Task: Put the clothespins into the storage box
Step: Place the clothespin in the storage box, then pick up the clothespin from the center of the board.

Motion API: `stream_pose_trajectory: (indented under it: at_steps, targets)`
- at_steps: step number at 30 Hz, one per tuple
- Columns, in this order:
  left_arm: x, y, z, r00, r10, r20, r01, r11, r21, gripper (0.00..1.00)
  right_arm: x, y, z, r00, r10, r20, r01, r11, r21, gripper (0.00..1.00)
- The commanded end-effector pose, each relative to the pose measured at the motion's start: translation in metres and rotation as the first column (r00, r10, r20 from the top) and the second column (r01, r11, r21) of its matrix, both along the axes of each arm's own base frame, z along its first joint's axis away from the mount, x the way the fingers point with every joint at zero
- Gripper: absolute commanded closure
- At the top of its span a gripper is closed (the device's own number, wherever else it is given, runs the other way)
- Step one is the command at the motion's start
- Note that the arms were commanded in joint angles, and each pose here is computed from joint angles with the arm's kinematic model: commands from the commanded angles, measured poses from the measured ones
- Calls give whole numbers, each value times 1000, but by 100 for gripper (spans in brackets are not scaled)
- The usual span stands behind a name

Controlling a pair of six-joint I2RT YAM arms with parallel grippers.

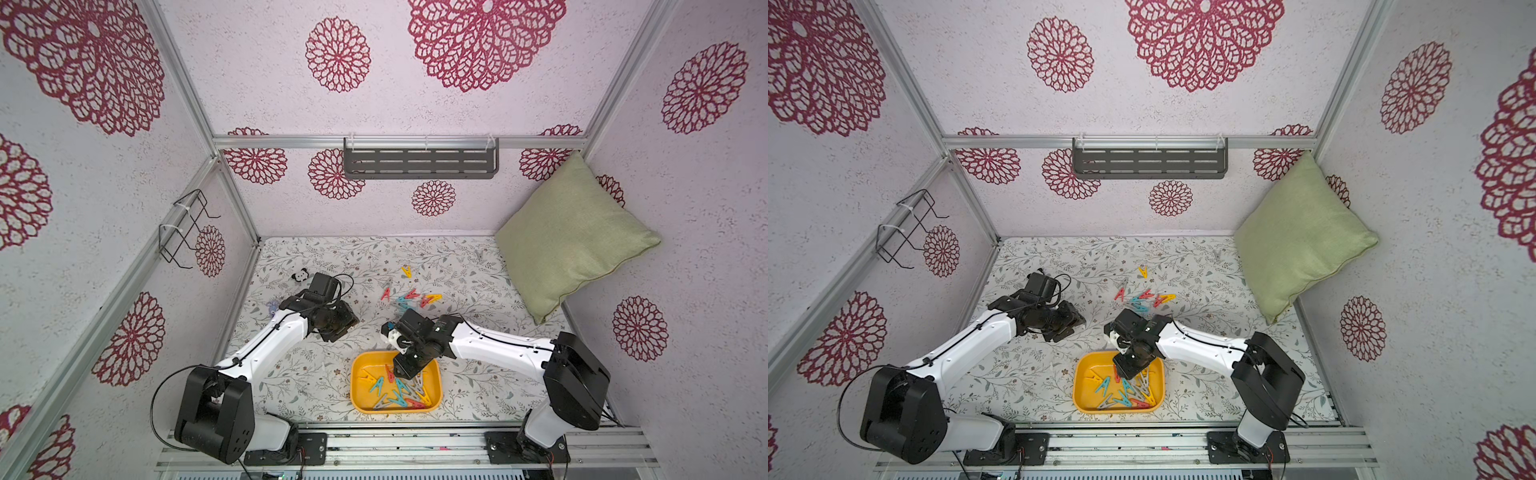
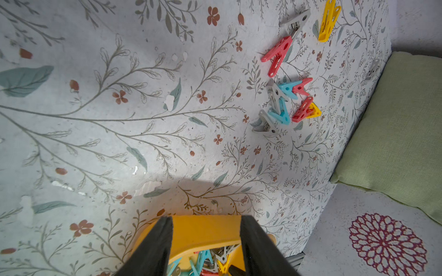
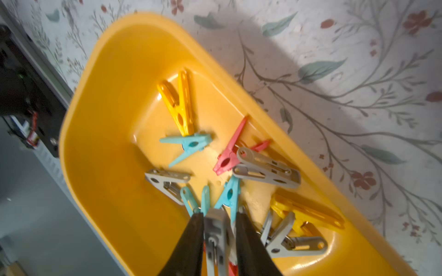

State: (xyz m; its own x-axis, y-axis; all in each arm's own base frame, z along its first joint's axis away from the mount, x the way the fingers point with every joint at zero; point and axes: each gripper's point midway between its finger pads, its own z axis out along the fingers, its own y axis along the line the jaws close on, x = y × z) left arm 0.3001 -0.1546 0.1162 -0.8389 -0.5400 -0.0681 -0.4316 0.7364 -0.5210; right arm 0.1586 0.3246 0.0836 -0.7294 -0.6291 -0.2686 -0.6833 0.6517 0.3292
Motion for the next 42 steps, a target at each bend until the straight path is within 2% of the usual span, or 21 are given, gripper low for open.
stream_pose_trajectory:
  at_steps: [1,3,5,12,18,25,31,36,42]
  targets:
    - [15,-6,10,999,4,36,-3,1000,-24,48,15,9,33,994,-61,87,52,993,103,60]
    - [17,-8,13,999,-10,37,10,1000,-14,48,25,9,42,988,-84,126,71,991,111,52]
    - [20,-11,17,999,-21,42,22,1000,-9,48,36,10,52,981,-109,158,90,988,127,50]
    - [35,-25,30,995,-79,62,79,997,7,48,111,-9,78,923,-301,240,274,951,141,52]
    - [45,-30,32,993,-102,66,102,995,10,48,160,-19,66,903,-364,230,353,932,86,53]
    - [52,-28,23,992,-116,47,116,993,4,48,179,-11,21,933,-324,159,327,945,5,45]
    - [59,-21,19,994,-108,34,108,994,-10,48,189,-9,-7,939,-333,90,333,943,11,33]
    - [61,-15,17,994,-106,24,106,994,-15,48,195,-13,-21,944,-321,70,322,947,2,25]
    - [61,-10,14,995,-101,14,101,995,-24,48,195,-14,-36,954,-295,46,296,955,-19,21]
